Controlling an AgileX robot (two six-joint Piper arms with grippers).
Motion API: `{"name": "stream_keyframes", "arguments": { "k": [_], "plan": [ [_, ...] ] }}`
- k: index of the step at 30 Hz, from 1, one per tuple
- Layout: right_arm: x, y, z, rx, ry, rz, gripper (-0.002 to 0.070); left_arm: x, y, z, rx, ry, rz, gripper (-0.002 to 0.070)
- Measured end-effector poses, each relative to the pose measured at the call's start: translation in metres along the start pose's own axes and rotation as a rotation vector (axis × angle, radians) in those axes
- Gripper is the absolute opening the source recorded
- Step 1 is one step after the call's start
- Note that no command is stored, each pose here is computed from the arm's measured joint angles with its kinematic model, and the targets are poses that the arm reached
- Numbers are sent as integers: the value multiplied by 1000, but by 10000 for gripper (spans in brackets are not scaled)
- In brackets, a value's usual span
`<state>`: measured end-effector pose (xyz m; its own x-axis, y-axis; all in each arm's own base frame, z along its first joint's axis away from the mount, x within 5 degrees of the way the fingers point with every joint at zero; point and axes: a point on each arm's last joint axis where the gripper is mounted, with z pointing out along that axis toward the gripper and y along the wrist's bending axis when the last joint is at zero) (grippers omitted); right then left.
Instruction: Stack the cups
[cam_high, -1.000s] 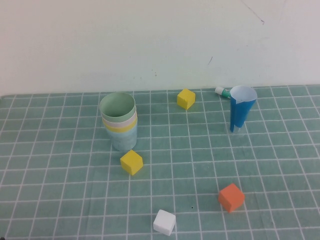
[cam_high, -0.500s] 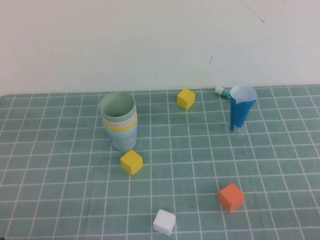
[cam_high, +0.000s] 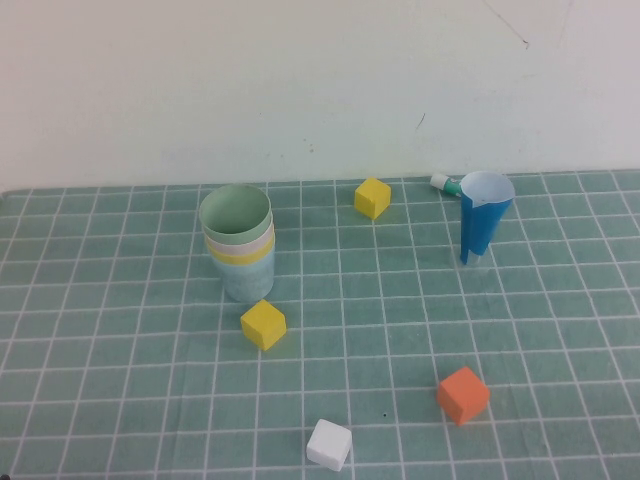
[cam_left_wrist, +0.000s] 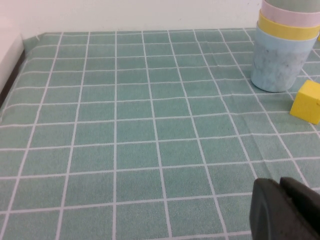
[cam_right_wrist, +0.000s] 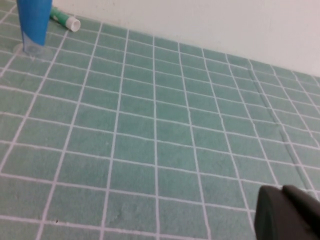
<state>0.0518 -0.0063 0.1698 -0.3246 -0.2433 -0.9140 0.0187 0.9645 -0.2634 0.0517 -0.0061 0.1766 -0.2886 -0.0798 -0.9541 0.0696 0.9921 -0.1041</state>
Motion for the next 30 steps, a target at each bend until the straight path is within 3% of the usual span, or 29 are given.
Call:
{"name": "stream_keyframes", "arguments": {
  "k": [30],
  "plan": [
    [1, 0, 0, -2, 11, 171, -2, 0, 0, 0, 0, -2, 0, -2]
  ]
}}
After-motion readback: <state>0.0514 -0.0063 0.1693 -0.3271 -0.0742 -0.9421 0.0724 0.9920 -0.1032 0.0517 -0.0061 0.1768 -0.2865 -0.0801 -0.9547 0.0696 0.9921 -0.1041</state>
